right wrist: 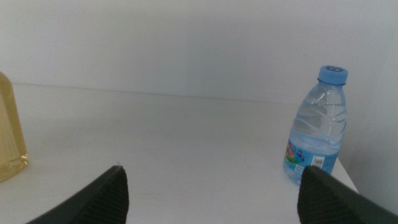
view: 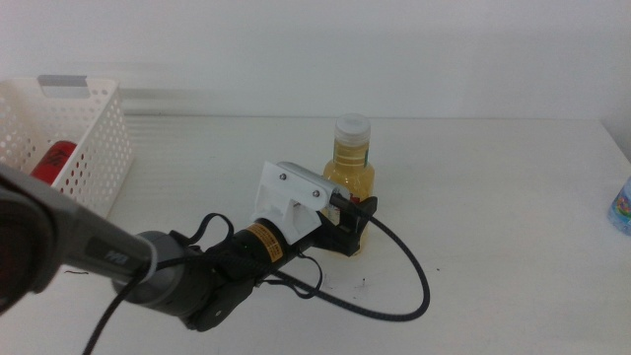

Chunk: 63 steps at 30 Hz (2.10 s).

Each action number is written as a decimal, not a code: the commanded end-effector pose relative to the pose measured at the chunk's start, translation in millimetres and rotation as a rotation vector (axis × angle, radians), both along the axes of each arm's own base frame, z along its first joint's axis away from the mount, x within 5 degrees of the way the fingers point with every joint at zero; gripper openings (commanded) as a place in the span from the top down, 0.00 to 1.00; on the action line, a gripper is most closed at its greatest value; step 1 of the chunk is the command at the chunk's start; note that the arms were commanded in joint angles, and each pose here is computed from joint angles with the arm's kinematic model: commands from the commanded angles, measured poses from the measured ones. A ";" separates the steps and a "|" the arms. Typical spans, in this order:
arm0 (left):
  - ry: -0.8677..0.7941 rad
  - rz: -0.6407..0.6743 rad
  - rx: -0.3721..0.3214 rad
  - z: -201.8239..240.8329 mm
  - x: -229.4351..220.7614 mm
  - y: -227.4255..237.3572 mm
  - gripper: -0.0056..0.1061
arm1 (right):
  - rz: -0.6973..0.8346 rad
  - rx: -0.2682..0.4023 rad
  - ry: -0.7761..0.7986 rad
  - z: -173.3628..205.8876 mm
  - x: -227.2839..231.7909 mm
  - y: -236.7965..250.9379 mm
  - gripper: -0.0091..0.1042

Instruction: Use arms to grab the bottles and put them into the dustbin to the left of the table.

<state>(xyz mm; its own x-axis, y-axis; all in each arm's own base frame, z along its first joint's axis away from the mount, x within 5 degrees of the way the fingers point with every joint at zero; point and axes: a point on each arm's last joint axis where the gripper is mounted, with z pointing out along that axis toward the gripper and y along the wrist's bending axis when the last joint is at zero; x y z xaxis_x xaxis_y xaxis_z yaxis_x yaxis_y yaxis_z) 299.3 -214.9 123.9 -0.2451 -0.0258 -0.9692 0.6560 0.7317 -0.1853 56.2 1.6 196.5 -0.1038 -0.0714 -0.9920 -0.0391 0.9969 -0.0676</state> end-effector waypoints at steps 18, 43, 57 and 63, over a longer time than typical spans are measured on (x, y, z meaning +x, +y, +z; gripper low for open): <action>0.016 0.016 -0.003 -27.5 29.5 -17.9 0.11 | -0.008 -0.010 -0.015 0.4 -0.1 -0.5 0.10; 0.079 -0.069 0.161 66.2 12.5 -8.8 0.92 | -0.008 -0.010 -0.015 0.4 -0.1 -0.5 0.10; 0.206 0.362 0.352 222.3 5.6 78.7 0.92 | -0.008 -0.010 -0.015 0.4 -0.1 -0.5 0.10; 0.357 0.184 0.446 264.9 24.2 122.3 0.92 | -0.008 -0.010 -0.015 0.4 -0.1 -0.5 0.10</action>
<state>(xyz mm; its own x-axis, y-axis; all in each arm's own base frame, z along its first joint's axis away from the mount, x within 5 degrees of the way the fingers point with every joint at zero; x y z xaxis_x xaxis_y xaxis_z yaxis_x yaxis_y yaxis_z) 322.4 -97.2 369.0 -0.6297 0.2732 -0.7272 0.4000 0.9165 -0.0020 56.2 1.6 196.5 -0.1038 -0.0714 -0.9920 -0.0391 0.9969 -0.0676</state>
